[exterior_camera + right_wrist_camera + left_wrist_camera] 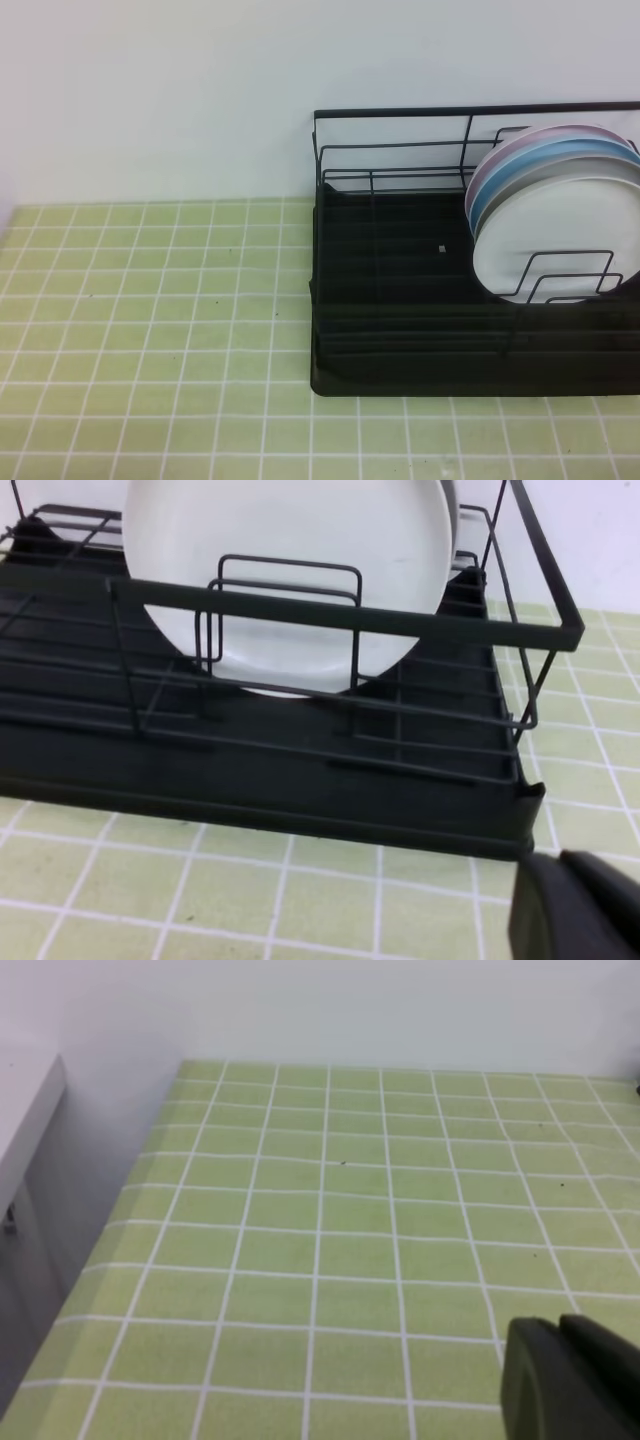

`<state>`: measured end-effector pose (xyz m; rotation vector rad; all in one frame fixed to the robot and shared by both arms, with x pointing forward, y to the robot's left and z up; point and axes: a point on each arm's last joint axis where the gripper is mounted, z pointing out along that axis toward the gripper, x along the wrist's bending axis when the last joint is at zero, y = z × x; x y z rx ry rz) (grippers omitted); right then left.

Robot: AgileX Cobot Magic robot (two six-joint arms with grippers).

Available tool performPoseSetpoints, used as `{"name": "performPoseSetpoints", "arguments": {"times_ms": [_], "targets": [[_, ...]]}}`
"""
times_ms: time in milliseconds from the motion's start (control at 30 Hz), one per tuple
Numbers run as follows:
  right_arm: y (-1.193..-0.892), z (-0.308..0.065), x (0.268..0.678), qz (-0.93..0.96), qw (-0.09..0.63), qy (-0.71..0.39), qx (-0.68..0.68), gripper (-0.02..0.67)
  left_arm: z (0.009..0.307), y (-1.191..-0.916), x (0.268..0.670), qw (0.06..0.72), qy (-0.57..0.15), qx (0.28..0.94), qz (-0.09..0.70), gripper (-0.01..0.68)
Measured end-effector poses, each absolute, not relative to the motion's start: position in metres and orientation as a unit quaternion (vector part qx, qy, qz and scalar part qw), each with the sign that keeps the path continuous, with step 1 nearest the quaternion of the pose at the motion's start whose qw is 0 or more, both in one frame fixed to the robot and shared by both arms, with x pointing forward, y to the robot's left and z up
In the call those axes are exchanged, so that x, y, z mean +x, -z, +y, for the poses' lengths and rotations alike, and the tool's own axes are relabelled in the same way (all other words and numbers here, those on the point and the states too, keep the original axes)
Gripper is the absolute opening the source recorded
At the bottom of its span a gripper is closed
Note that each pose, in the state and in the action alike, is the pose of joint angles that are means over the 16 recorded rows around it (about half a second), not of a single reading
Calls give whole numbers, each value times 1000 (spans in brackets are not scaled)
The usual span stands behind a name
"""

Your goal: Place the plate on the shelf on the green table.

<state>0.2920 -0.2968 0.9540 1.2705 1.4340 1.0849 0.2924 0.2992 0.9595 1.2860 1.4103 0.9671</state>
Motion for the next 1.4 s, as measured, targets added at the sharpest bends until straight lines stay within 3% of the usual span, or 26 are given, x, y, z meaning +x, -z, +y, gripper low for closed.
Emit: {"name": "performPoseSetpoints", "arguments": {"times_ms": [1400], "targets": [[-954, -299, 292, 558, 454, -439, 539, -4, 299, -959, 292, 480, -396, 527, 578, -2]]}}
